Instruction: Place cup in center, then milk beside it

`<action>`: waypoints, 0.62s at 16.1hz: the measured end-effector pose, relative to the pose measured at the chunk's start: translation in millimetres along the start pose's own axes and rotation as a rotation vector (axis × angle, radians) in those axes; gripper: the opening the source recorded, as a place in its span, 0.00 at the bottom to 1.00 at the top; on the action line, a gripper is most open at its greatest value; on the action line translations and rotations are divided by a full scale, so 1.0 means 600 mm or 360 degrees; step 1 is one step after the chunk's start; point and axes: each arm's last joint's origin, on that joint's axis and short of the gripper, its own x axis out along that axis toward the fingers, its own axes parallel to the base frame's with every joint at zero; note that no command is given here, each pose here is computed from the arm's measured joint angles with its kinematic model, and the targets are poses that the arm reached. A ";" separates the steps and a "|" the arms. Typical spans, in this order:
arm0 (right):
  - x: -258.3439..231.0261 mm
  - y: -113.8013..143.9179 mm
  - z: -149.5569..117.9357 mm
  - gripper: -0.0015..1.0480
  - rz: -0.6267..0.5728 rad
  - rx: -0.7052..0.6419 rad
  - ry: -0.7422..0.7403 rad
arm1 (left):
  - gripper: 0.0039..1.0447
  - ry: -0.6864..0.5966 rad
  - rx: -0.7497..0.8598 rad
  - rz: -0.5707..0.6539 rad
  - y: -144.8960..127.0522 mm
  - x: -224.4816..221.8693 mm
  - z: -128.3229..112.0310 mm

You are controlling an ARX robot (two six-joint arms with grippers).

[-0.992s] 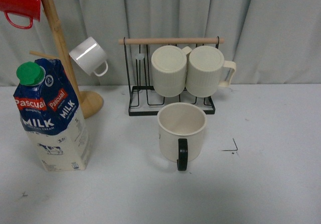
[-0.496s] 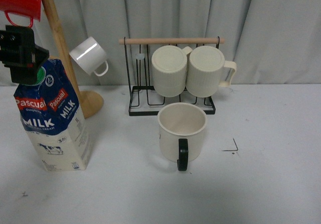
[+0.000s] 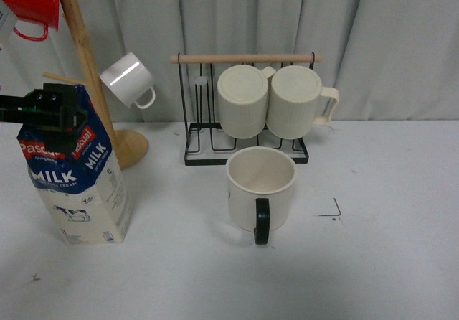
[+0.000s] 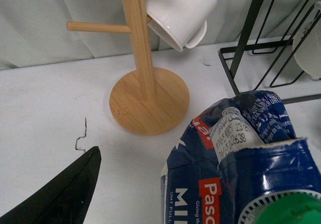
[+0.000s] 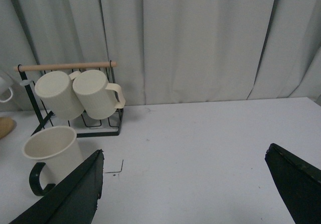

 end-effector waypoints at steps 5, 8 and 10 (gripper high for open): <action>0.000 0.000 0.000 0.94 0.0000 0.0000 0.0001 | 0.87 0.0131 0.0031 -0.0020 -0.024 0.031 -0.040; 0.000 0.000 0.000 0.94 -0.0001 0.0000 0.0000 | 0.58 0.0130 0.0032 -0.0023 -0.033 0.034 -0.043; 0.000 0.000 0.000 0.94 0.0000 0.0000 0.0001 | 0.38 0.0132 0.0031 -0.0024 -0.036 0.034 -0.043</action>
